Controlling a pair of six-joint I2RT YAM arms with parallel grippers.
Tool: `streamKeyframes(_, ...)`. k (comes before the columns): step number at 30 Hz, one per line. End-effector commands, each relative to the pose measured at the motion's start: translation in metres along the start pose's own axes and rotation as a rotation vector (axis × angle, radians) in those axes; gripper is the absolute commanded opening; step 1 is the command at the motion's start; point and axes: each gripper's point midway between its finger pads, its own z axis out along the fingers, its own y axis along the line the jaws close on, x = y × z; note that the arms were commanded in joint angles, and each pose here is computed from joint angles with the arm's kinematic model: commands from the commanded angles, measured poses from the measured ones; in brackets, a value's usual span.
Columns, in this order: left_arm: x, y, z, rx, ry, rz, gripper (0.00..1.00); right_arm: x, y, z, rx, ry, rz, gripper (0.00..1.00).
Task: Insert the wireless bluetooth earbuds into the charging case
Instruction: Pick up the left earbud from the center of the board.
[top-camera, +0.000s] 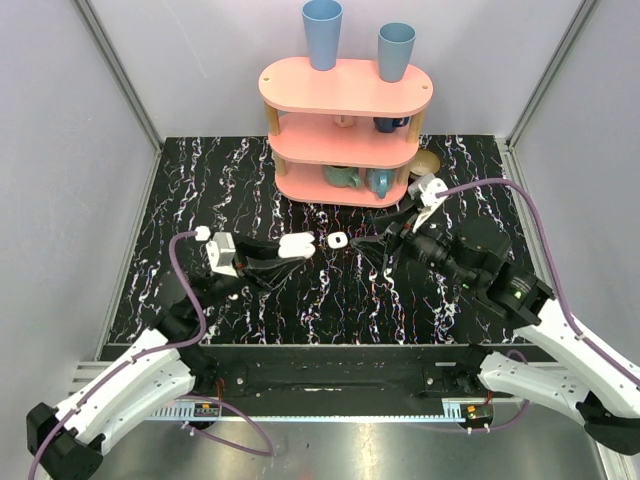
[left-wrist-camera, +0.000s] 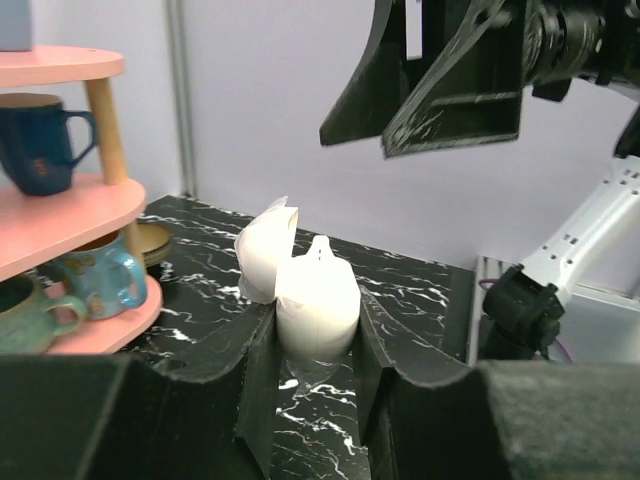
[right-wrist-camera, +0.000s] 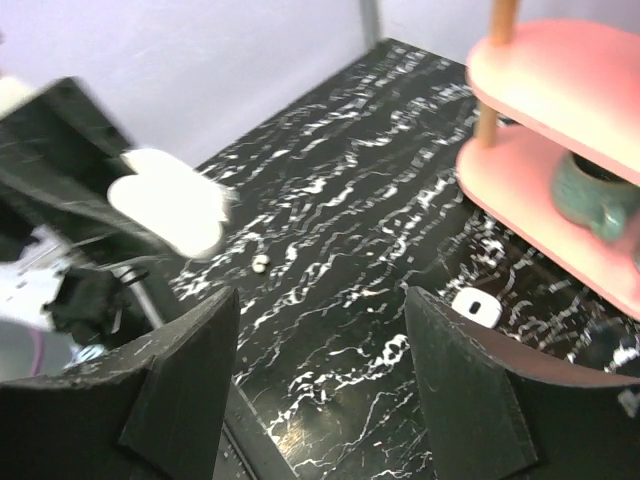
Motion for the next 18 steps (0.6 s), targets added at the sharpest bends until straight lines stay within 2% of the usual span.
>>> streamKeyframes(1,-0.006,0.025,-0.014,-0.176,-0.002,0.053,0.00,0.005,-0.048,0.011,0.266,-0.045,0.101,0.75)
streamKeyframes(6,-0.016,0.033,-0.030,-0.271,-0.012,0.084,0.00,0.052,-0.076,0.031,0.374,0.034,0.231,0.74)
streamKeyframes(9,-0.031,0.038,-0.037,-0.324,-0.030,0.115,0.00,0.096,-0.063,0.060,0.271,0.141,0.293,0.74)
streamKeyframes(14,-0.043,0.052,-0.043,-0.408,0.038,0.162,0.00,0.159,-0.047,0.093,0.159,0.294,0.379,0.71)
streamKeyframes(18,-0.053,0.067,-0.043,-0.454,0.049,0.200,0.00,0.184,-0.026,0.124,0.124,0.300,0.348,0.71)
